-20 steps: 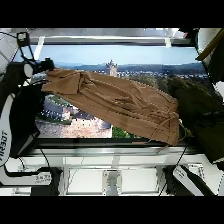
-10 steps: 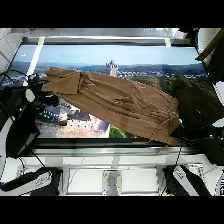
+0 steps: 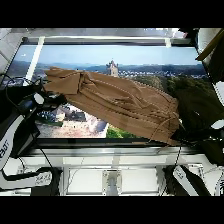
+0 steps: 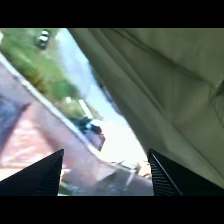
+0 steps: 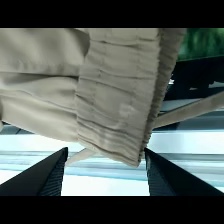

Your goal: Fold the clothes and pants, and hang the long-sleeved shirts on hangers.

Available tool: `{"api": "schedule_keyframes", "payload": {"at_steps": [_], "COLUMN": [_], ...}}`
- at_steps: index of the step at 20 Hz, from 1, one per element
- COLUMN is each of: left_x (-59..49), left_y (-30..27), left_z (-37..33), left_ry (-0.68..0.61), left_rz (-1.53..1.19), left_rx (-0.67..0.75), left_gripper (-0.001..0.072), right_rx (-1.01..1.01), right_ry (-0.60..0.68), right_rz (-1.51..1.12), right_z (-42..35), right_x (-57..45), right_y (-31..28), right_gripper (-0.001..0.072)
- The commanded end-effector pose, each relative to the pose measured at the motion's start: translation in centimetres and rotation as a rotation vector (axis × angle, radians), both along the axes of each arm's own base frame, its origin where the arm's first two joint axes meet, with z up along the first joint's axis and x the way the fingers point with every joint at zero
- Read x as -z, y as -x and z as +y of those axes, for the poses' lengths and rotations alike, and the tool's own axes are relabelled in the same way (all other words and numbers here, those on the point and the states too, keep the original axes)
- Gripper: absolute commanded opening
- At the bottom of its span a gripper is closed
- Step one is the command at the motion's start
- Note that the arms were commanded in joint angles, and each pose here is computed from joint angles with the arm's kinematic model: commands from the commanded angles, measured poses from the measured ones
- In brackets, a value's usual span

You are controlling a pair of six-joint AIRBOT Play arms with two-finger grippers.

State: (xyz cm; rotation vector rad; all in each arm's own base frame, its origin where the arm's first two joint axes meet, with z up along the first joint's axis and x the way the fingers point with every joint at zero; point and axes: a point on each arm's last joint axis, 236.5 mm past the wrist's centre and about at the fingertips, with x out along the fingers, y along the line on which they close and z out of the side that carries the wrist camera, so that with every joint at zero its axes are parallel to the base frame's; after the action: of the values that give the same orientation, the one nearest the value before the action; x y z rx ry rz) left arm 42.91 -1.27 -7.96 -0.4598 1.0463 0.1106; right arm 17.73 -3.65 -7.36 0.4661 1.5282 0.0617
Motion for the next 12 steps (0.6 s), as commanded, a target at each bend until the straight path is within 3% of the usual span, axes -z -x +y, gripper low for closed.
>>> {"api": "schedule_keyframes", "payload": {"at_steps": [1, 9, 10, 12], "left_x": [0.3, 2.2, 2.3, 2.3], "left_y": [-1.6, -3.1, -3.1, -3.2], "left_z": [-1.8, -3.0, -3.0, -2.9], "left_ry": [0.039, 0.116, 0.116, 0.115], "left_rz": [-0.057, -0.077, -0.075, -0.076], "left_rx": [-0.02, -0.103, -0.103, -0.104], "left_gripper": [0.058, 0.0579, 0.0554, 0.0257], "right_rx": [0.003, -0.008, -0.01, -0.015], "right_ry": [0.0, 0.052, 0.056, 0.066], "right_rz": [0.007, -0.064, -0.059, -0.05], "right_z": [0.0, -1.8, -1.9, -2.1], "right_x": [0.0, -3.0, -3.0, -2.9], "right_y": [0.1, -2.3, -2.2, -1.9], "right_gripper": [0.0561, 0.0556, 0.0555, 0.0556]}}
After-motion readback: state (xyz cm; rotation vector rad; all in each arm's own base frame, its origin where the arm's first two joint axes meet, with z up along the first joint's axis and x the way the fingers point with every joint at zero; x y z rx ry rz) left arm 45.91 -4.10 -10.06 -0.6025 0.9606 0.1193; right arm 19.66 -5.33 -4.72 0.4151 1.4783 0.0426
